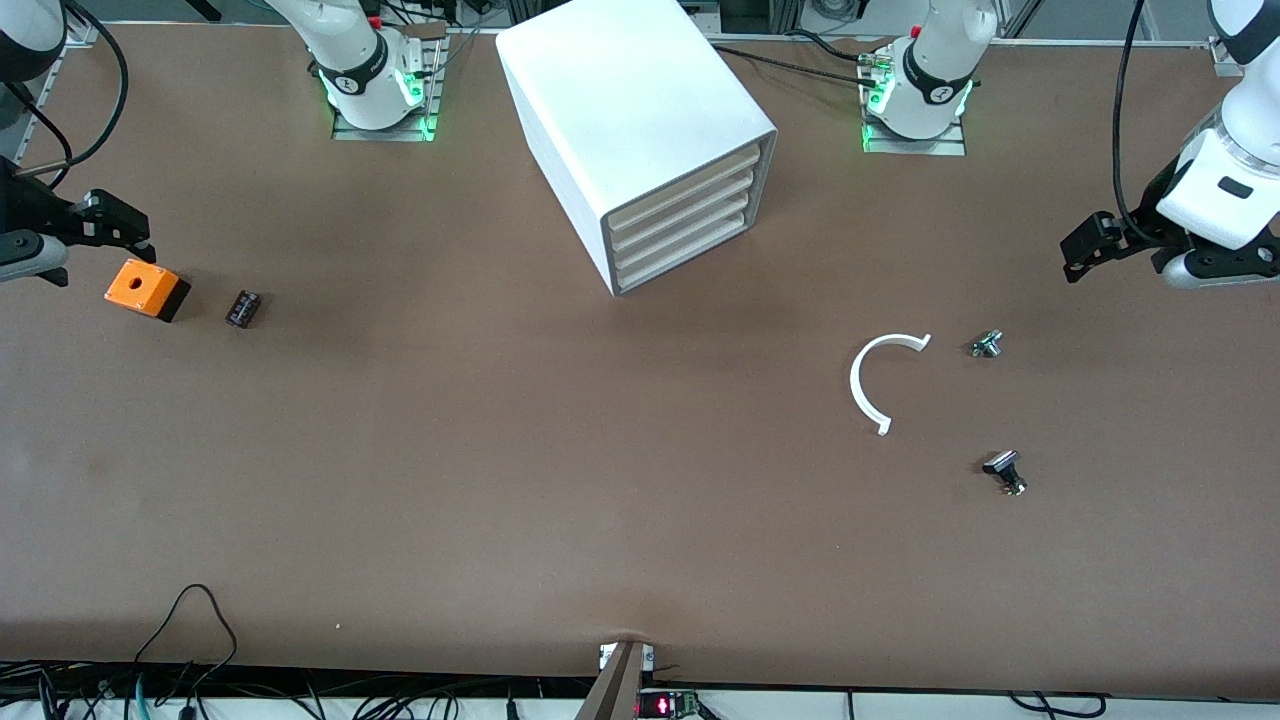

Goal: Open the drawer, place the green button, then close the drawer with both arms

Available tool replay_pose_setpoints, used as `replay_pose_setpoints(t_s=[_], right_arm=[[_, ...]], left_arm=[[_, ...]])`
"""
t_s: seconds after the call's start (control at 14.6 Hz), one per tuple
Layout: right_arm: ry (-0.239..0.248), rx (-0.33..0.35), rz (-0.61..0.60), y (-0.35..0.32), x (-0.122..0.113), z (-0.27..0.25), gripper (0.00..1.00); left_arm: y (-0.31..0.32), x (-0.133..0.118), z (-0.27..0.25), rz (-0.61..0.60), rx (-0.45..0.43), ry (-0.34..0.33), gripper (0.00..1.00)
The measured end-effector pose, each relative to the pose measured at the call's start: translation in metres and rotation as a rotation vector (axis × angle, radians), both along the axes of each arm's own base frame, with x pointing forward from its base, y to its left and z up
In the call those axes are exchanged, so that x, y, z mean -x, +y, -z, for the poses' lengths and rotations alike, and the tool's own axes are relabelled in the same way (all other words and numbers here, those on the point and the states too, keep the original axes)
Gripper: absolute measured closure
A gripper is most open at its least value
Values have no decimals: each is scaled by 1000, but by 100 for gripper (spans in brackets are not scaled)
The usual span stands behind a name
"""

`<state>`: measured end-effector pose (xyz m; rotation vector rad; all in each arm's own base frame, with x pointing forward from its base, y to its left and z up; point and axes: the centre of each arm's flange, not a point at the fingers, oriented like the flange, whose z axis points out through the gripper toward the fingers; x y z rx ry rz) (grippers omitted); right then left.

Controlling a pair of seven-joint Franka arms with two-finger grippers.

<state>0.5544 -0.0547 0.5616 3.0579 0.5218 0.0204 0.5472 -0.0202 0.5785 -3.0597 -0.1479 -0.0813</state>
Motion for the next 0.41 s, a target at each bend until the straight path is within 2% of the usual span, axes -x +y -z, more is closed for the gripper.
replay_pose_setpoints(t_s=[0.41], right_arm=[[2, 0, 0, 0, 0, 1, 0]], left_arm=[[-3, -2, 3, 4, 3, 5, 0]])
